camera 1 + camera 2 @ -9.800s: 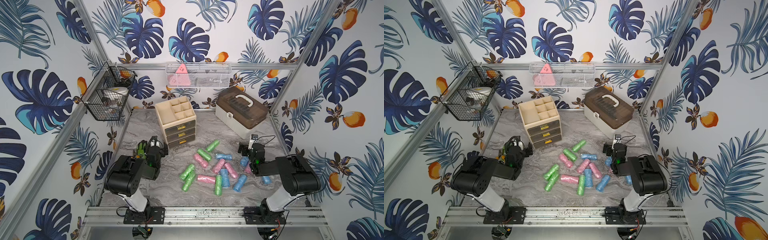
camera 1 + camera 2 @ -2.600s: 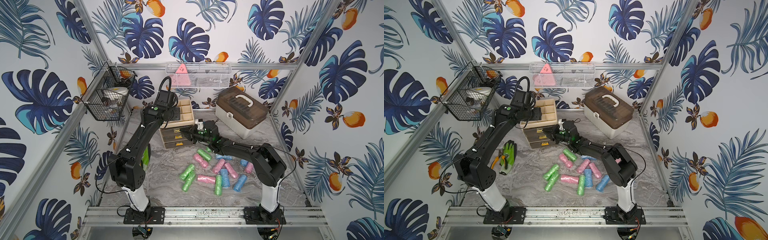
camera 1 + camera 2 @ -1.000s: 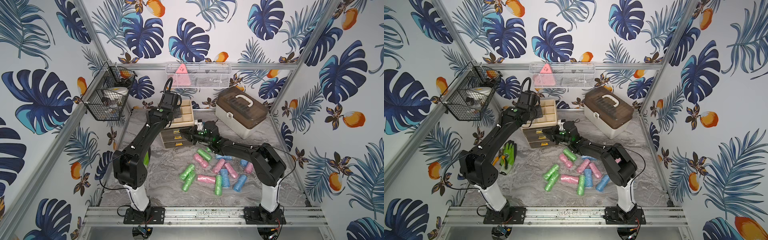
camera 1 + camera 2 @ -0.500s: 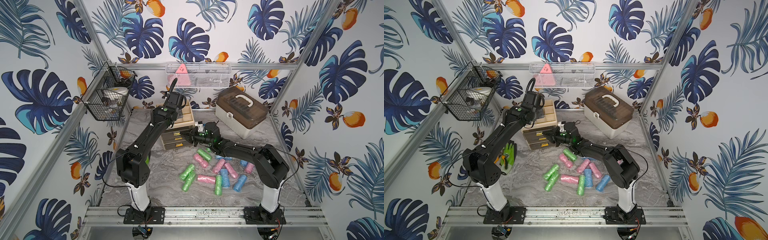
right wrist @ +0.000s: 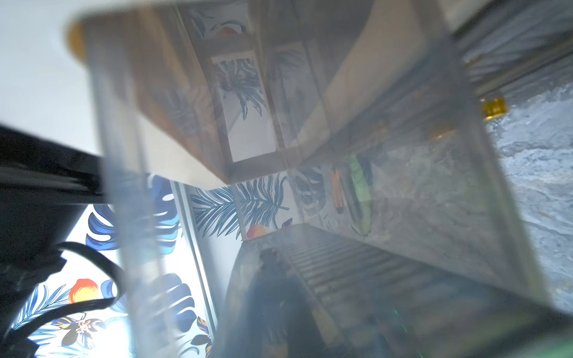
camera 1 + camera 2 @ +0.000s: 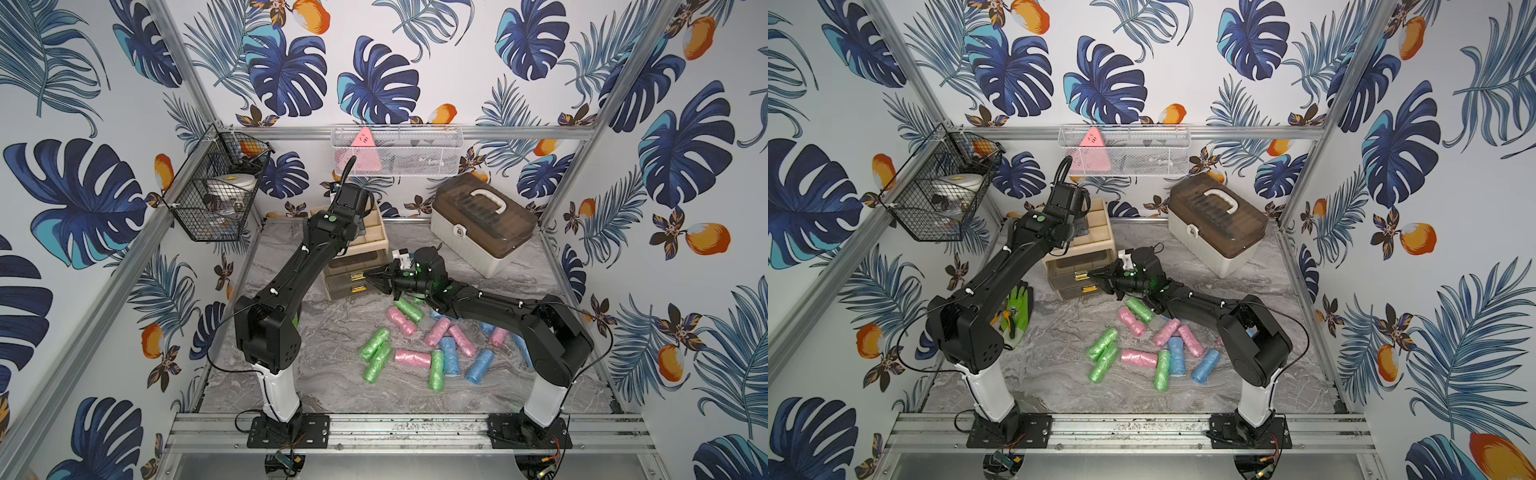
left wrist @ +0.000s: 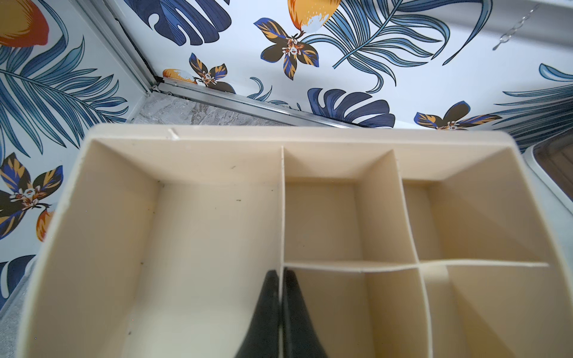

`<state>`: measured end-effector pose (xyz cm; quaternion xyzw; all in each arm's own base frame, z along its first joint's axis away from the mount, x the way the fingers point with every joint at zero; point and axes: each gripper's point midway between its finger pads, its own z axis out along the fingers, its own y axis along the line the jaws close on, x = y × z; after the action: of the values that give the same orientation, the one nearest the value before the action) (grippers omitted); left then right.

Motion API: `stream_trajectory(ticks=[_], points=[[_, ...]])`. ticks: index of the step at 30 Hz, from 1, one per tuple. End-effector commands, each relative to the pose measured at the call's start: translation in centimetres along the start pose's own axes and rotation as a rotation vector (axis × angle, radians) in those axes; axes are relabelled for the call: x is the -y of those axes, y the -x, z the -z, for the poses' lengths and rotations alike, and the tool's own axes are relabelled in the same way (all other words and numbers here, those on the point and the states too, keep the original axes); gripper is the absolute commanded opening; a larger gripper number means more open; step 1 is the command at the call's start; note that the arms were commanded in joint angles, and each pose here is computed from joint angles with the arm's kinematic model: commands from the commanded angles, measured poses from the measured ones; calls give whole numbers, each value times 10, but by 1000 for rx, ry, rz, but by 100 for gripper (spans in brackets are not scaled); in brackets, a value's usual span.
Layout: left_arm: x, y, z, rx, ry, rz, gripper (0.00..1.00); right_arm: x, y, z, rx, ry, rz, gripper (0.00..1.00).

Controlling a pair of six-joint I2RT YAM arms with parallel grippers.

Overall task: Sort the rolls of trash bags by color and place them into the drawer
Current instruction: Open the drawer in the storage box.

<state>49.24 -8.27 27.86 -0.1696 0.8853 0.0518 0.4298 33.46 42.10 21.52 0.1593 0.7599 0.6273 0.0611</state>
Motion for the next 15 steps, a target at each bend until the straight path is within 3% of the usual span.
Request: stream_trajectory(ticks=[1, 15], points=[[-3, 23, 3, 98, 26, 42, 0, 14, -10, 6, -27, -37, -47, 0], [-4, 18, -2, 86, 40, 12, 0, 16, -28, 21, -33, -39, -54, 0]])
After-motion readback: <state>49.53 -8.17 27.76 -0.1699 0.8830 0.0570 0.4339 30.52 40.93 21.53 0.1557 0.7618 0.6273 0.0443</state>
